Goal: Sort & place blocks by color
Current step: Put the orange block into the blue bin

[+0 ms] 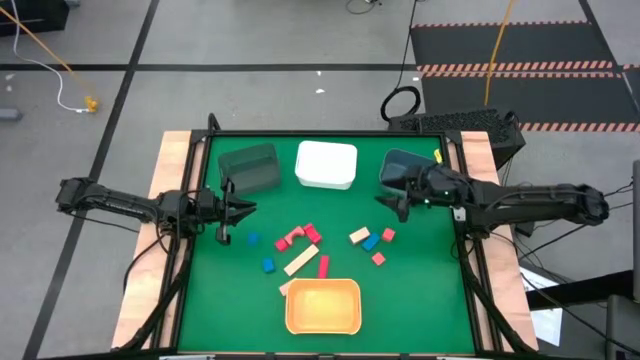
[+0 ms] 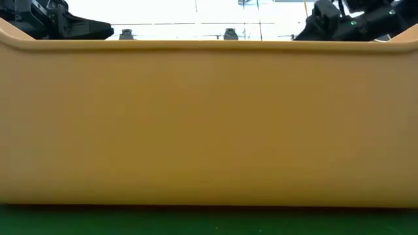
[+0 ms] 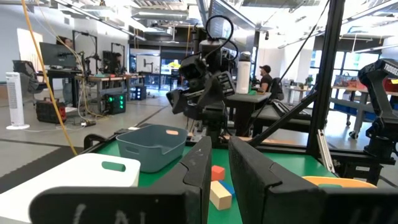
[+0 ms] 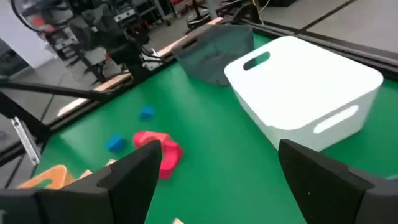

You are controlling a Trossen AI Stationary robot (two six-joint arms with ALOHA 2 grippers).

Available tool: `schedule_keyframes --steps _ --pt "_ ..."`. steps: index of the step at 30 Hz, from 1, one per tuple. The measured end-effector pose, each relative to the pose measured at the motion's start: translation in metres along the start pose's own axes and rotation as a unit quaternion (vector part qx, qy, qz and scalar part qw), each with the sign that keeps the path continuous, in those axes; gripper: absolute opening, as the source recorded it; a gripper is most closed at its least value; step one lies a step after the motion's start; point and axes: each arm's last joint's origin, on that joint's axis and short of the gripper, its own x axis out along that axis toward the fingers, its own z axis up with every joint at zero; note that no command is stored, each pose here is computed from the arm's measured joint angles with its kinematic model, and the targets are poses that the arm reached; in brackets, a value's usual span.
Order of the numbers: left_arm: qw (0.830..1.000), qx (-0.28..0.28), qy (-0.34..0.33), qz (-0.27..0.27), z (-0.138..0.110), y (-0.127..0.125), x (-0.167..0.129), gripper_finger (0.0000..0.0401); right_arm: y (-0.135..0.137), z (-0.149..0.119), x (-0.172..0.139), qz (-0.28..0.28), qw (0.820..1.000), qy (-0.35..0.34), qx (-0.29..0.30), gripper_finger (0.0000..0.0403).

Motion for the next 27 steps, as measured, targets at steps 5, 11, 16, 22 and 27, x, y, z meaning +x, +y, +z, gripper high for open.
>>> schedule_keyframes --steps 5,11,16,22,27 --pt "1.0 0.0 0.0 0.0 0.0 0.0 0.0 0.0058 0.004 -0.002 0.012 -0.032 0.999 0.04 0.005 0.0313" --pt "1.0 0.0 0.0 0.0 0.0 0.0 0.0 0.0058 0.013 -0.024 0.021 -0.055 0.986 0.159 0.009 0.0313" --pt "1.0 0.0 0.0 0.0 0.0 0.0 0.0 0.0058 0.027 -0.042 0.022 -0.079 0.964 0.254 0.011 0.0313" --pt "1.0 0.0 0.0 0.0 0.0 0.0 0.0 0.0058 0.037 -0.06 0.024 -0.106 0.943 0.315 0.018 0.0313" --pt "1.0 0.0 0.0 0.0 0.0 0.0 0.0 0.0058 0.039 -0.076 0.031 -0.125 0.928 0.351 -0.005 0.0313"
